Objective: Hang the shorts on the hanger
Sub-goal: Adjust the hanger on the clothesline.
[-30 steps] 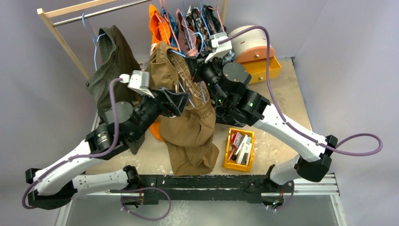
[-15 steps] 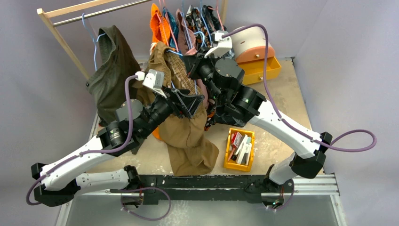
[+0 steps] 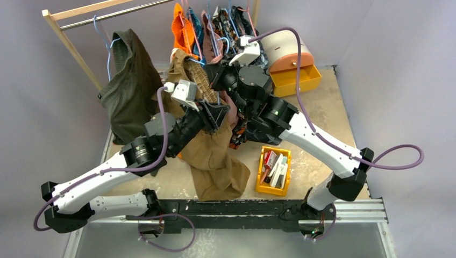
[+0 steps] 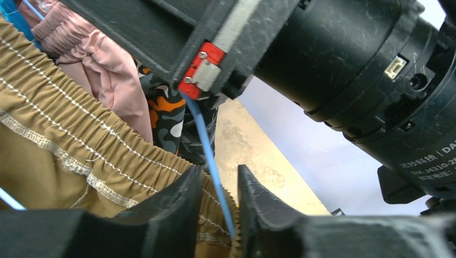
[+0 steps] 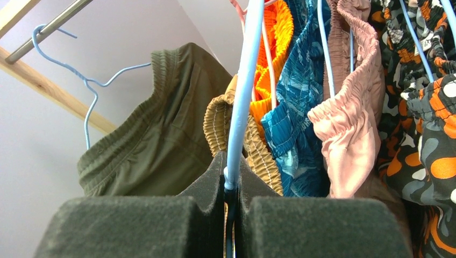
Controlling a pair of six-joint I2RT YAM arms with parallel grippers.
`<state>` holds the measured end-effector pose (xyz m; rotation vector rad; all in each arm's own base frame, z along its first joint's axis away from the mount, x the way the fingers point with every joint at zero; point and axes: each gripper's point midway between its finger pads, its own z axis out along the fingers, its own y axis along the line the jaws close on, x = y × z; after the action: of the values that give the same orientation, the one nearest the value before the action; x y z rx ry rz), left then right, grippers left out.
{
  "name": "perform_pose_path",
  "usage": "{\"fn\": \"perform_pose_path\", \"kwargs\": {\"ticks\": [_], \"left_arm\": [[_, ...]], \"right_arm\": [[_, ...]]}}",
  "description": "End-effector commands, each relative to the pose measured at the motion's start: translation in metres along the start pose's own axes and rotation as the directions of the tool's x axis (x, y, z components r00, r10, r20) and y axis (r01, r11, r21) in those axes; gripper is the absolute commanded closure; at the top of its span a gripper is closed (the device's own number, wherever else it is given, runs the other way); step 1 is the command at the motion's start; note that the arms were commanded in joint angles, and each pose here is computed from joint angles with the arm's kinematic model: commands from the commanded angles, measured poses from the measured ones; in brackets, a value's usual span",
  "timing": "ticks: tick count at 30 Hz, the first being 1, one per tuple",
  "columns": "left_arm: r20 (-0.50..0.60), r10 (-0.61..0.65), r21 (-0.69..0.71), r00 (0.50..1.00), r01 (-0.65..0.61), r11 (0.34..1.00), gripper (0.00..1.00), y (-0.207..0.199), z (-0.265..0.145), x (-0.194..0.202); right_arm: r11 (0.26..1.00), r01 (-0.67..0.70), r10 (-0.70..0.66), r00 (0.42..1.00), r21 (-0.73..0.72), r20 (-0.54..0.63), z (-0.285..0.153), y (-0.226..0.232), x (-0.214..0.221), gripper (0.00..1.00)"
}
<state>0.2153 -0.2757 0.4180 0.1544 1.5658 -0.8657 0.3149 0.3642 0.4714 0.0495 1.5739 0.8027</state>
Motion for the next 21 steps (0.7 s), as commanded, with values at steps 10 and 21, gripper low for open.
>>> {"fn": "perform_pose_path", "kwargs": {"ticks": [10,21], "left_arm": [[0.112,-0.048,-0.053,0.993,0.054,0.997,1.0,0.012,-0.008,-0.024],[0.105,-0.067,-0.043,0.992,0.072,0.997,1.0,0.013,-0.02,-0.029]], "right_arm": [[0.994,0.02,-0.012,0.997,-0.106,0.077,-0.016,0.023,-0.034,0.98],[0.971,0.1,-0.088,0.994,-0.218,0.064,-0.036,0.033,-0.034,0.51]]}}
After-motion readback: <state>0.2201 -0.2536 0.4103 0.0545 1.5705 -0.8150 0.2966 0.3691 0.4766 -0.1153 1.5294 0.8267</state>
